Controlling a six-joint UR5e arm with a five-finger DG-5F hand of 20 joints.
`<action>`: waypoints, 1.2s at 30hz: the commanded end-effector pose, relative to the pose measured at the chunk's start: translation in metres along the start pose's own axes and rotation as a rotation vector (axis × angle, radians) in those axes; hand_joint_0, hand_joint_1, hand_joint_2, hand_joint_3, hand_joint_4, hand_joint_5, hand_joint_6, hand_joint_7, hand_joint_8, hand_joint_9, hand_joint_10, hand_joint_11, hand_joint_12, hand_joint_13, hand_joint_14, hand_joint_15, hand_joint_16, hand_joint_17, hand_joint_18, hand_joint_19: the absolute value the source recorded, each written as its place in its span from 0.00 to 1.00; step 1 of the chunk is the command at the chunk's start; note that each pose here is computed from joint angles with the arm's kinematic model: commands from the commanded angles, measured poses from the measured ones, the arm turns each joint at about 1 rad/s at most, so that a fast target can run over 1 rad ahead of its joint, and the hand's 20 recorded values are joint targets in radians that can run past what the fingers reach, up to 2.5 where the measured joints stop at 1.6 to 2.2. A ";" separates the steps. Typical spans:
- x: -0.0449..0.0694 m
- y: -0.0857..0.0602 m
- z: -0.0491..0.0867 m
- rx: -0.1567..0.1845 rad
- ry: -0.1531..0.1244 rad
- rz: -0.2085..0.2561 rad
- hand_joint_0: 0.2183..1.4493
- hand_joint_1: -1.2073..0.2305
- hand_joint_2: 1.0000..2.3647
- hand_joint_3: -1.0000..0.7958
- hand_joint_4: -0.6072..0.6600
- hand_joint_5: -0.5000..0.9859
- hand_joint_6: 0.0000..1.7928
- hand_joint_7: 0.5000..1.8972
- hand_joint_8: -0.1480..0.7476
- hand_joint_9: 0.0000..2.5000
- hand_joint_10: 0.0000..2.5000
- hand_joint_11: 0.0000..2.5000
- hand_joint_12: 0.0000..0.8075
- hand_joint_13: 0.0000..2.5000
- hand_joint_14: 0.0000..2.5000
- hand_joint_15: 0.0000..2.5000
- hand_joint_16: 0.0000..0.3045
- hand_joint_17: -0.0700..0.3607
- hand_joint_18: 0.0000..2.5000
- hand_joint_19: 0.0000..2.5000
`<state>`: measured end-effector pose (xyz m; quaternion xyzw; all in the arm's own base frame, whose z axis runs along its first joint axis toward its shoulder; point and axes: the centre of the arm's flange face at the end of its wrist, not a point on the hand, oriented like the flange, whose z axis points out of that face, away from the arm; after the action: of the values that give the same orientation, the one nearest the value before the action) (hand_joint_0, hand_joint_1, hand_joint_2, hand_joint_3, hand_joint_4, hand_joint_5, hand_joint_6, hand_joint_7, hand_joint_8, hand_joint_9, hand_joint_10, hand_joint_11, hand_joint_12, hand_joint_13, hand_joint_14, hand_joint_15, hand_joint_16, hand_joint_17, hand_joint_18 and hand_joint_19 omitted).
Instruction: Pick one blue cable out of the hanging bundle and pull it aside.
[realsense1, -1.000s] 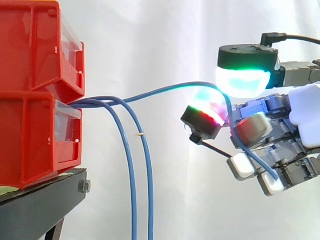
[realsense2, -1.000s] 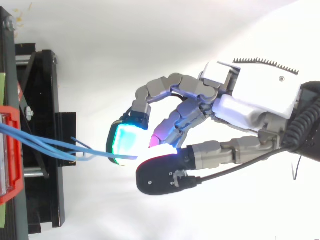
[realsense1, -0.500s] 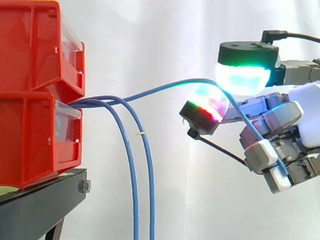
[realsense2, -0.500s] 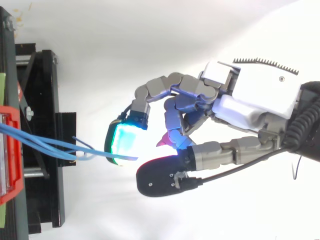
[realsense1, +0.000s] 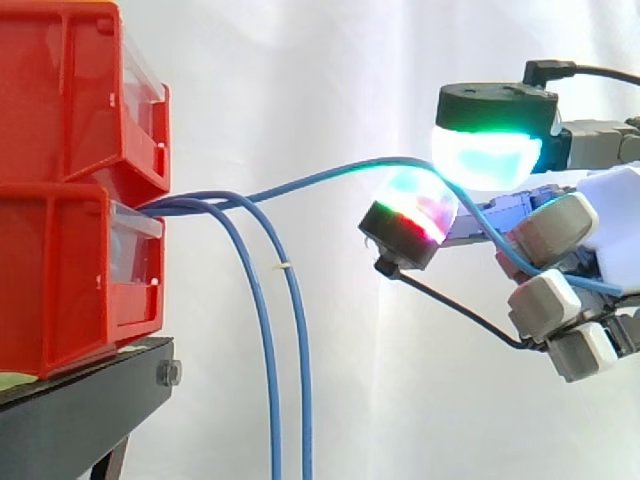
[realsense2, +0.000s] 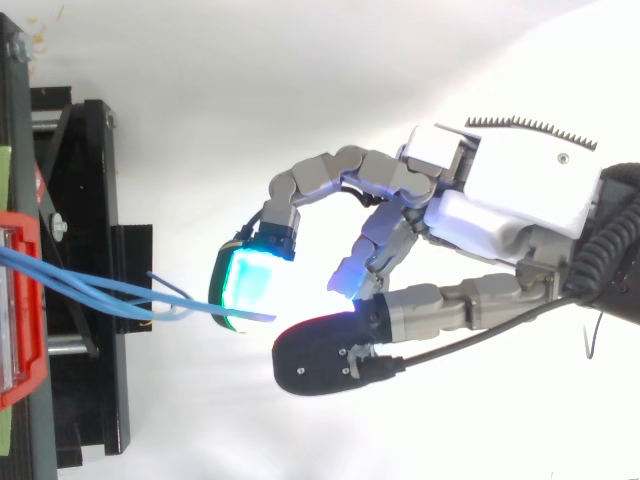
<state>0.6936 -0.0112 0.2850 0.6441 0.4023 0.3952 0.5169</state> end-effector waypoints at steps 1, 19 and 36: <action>0.000 0.000 0.000 0.000 0.000 0.000 0.29 0.30 0.00 0.55 0.27 0.30 0.51 0.37 0.67 0.45 0.01 0.31 0.54 0.56 0.01 0.26 0.17 0.43 0.52 0.23; 0.000 0.000 0.000 -0.004 0.001 0.003 0.27 0.34 0.08 0.53 0.29 0.30 0.51 0.38 0.60 0.43 0.01 0.18 0.60 0.52 0.01 0.23 0.20 0.48 0.49 0.23; 0.000 0.000 0.000 -0.003 0.002 0.003 0.28 0.34 0.06 0.54 0.29 0.30 0.51 0.37 0.57 0.46 0.01 0.38 0.59 0.50 0.01 0.25 0.19 0.47 0.45 0.24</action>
<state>0.6941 -0.0109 0.2852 0.6433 0.4017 0.3973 0.5167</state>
